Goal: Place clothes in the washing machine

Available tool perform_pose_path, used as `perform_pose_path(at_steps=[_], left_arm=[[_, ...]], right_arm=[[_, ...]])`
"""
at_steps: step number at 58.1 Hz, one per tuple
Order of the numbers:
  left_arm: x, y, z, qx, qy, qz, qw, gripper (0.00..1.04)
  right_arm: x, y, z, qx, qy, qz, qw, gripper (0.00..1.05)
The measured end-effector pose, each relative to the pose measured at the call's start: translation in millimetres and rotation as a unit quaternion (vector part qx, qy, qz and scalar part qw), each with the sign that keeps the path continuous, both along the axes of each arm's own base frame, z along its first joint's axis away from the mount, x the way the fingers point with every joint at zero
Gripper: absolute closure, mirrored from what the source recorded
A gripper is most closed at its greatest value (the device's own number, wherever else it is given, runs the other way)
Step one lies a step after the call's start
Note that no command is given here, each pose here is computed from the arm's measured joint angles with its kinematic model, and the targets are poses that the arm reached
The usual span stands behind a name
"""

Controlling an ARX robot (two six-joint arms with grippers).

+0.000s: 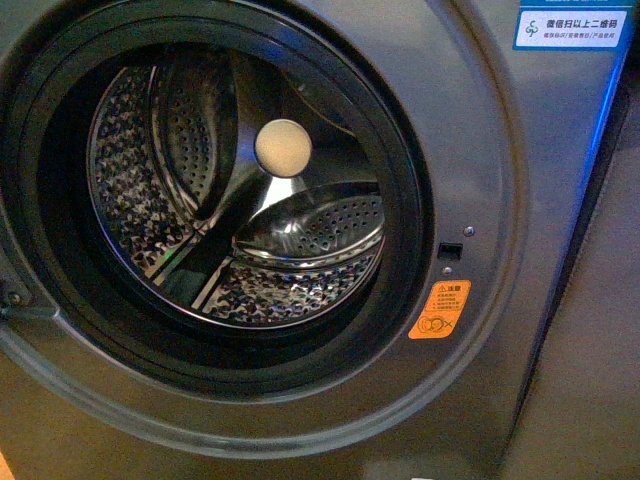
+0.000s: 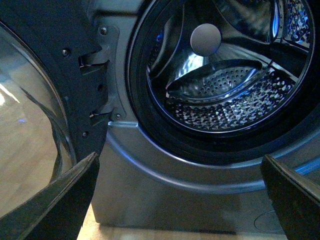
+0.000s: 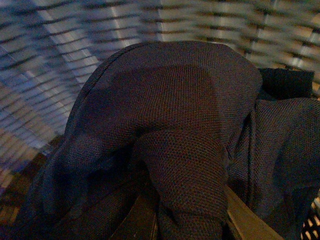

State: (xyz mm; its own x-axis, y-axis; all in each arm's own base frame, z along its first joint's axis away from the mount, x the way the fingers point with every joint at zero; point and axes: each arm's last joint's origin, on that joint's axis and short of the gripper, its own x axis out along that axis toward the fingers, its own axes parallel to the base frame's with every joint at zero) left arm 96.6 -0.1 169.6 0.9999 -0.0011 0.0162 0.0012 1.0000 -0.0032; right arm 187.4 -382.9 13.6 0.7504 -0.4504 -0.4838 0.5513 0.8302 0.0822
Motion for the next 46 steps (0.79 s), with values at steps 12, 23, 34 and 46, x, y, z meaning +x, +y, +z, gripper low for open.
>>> perform_pose_path(at_steps=[12,23,34,46], left_arm=[[0,0,0,0.0,0.0,0.0,1.0,0.07],[0,0,0,0.0,0.0,0.0,1.0,0.07],[0,0,0,0.0,0.0,0.0,1.0,0.07],[0,0,0,0.0,0.0,0.0,1.0,0.07]], right_arm=[[-11,14,93,-0.053,-0.097,0.03,0.993,0.88],[-18,32,189,-0.123,-0.187,0.058,0.973,0.88],[-25,65,282,-0.18,-0.271,0.095,0.941,0.88],[-22,123,366,-0.199,-0.344,0.174,0.901,0.88]])
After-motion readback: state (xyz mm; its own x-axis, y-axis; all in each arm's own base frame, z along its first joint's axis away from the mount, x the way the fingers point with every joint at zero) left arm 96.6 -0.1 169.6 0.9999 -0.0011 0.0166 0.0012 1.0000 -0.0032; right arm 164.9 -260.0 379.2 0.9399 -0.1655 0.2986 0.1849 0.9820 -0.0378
